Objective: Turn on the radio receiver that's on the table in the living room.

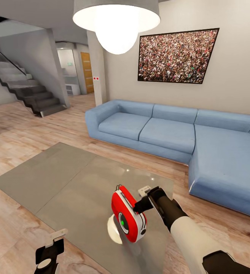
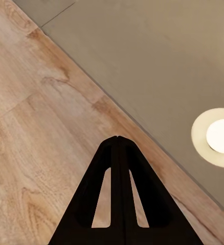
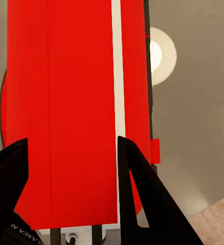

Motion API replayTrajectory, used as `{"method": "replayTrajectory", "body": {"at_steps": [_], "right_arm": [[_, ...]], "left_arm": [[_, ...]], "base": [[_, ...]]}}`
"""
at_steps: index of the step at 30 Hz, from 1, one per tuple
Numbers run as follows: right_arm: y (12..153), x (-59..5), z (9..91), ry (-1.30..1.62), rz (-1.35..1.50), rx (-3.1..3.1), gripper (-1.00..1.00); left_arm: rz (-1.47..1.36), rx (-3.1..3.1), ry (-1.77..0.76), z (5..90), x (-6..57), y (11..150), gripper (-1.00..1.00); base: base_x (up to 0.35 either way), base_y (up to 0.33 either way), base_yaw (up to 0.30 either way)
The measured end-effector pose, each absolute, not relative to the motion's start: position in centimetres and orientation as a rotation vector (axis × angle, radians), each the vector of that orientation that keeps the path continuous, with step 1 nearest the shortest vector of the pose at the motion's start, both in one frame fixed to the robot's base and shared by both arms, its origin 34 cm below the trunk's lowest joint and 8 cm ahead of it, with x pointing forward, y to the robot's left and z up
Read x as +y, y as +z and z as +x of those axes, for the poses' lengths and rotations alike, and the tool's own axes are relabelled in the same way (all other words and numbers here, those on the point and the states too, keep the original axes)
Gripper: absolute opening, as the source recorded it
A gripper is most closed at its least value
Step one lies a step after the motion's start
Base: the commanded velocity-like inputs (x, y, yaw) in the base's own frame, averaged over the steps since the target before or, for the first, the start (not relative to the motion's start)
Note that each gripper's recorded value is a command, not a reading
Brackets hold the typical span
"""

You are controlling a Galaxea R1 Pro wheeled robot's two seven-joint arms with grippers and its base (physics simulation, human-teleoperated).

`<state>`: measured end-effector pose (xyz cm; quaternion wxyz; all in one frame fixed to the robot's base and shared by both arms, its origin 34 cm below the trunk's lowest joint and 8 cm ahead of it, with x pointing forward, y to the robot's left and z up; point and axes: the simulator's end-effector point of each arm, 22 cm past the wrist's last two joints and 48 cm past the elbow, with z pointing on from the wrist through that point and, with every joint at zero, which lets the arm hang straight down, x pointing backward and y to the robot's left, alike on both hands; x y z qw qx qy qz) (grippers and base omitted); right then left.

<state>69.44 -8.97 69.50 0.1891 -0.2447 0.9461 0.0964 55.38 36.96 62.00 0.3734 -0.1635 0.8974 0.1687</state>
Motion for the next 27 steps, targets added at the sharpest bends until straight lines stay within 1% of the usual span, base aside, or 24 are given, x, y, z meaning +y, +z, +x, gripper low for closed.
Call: {"method": "replayTrajectory", "body": {"at_steps": [27], "right_arm": [[68.67,-8.72,69.33,0.281,-0.696,2.649,-1.0]], "left_arm": [[-0.419,2.301,0.431,55.3,36.92,61.42,-1.0]], "base": [[0.0,0.0,0.0]]}}
